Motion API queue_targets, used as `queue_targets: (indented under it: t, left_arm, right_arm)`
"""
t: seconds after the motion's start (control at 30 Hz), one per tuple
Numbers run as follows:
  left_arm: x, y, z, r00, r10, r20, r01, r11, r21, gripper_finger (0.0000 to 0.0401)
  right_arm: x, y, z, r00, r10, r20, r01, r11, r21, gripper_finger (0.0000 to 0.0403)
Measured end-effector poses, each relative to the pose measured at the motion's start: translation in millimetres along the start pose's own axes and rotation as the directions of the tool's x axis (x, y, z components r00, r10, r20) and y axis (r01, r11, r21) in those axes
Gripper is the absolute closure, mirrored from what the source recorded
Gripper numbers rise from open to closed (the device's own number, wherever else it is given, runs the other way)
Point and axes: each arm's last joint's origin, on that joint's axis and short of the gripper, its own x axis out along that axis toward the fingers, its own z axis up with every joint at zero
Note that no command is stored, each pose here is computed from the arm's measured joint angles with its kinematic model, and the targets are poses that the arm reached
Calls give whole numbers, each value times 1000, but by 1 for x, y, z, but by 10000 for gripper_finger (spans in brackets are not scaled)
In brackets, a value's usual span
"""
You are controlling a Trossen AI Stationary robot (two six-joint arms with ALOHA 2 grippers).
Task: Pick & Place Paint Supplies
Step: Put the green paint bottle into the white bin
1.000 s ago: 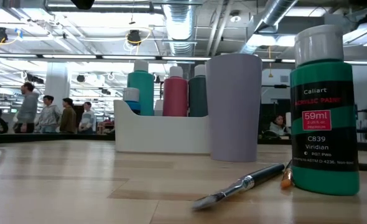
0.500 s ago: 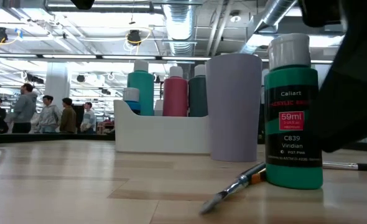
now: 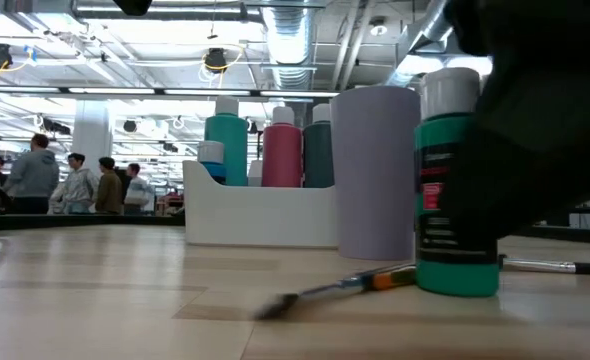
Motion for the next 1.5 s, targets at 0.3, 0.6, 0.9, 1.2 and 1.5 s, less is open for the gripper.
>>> queue_targets:
  t: [0.3, 0.6, 0.9, 1.2, 1.5]
  left_arm:
    - [-1, 3, -6, 1000, 17, -15, -17, 1000, 8, 27]
    - [0, 7, -6, 1000, 29, -12, -29, 999, -16, 27]
    - [0, 7, -6, 999, 29, -14, -29, 999, -15, 27]
    - [3, 10, -14, 997, 55, -57, -58, 997, -44, 27]
    - [57, 25, -60, 962, 236, -140, -235, 972, 24, 27]
  right_arm:
    - [2, 2, 4, 999, 18, 27, -18, 999, -27, 210]
    - [5, 2, 7, 999, 12, 38, -11, 999, -43, 249]
    - [4, 5, 6, 998, 43, 41, -41, 999, -26, 281]
    - [3, 8, 6, 997, 68, 44, -68, 998, -14, 283]
    - [7, 12, 12, 994, 98, 42, -97, 995, -25, 284]
